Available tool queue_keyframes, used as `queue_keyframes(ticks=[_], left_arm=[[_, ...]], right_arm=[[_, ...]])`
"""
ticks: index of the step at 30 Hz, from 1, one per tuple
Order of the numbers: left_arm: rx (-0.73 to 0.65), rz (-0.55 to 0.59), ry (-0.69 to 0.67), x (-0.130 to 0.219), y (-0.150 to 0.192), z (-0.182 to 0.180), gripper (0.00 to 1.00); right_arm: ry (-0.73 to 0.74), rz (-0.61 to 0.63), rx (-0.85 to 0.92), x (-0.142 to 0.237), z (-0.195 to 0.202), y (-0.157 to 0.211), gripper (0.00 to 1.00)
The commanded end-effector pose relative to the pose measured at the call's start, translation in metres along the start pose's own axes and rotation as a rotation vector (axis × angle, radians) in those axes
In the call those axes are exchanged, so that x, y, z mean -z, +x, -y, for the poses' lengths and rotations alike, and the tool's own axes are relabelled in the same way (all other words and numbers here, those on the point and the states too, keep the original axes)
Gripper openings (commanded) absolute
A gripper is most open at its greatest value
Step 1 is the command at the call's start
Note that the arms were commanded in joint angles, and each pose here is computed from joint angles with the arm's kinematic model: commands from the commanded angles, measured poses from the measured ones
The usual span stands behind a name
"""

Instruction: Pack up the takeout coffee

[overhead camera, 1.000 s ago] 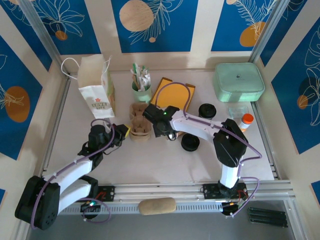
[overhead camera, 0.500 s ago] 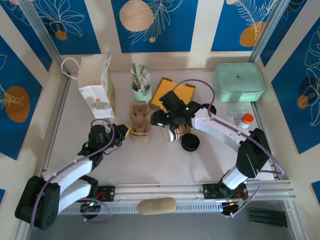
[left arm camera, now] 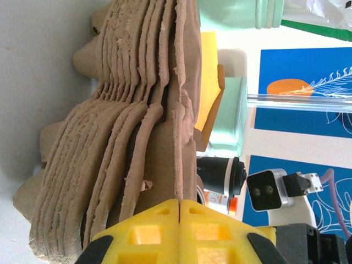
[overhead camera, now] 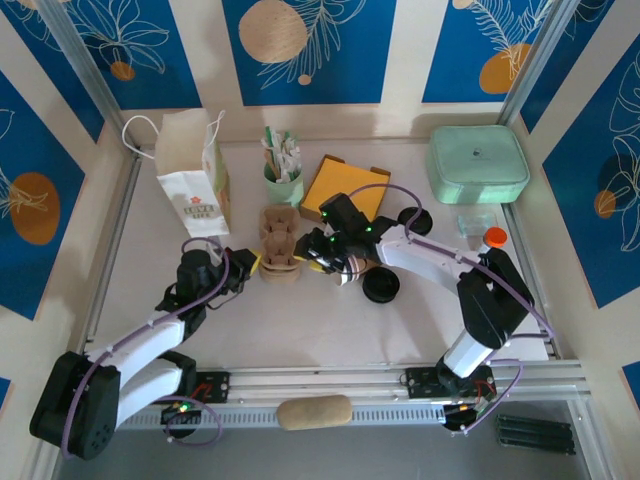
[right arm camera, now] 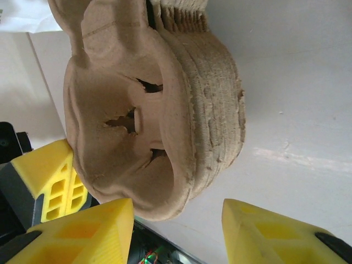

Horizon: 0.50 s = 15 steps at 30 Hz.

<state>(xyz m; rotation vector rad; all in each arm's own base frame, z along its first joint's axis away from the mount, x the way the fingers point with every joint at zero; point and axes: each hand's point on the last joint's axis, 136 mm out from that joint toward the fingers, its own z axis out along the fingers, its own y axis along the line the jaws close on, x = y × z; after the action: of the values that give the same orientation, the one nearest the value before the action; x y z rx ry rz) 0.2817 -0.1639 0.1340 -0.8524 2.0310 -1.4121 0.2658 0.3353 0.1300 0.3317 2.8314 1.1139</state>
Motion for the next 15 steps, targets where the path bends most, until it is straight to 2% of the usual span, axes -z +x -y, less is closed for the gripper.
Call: queue_keyframes(ticks=[1,10,15], left_arm=[[-0.015,-0.008,0.034,0.001,0.0,0.01,0.0],[-0.016,-0.008,0.036,0.001,0.0,0.01,0.0],[-0.017,-0.013,0.034,0.001,0.001,0.009,0.0]], right_arm=[[-0.035,-0.043,-0.029,-0.009,-0.004,0.005,0.46],[-0.057,-0.065,-0.049,-0.027,-0.009,0.0,0.38],[-0.069,-0.059,-0.048,-0.031,-0.011,-0.005,0.17]])
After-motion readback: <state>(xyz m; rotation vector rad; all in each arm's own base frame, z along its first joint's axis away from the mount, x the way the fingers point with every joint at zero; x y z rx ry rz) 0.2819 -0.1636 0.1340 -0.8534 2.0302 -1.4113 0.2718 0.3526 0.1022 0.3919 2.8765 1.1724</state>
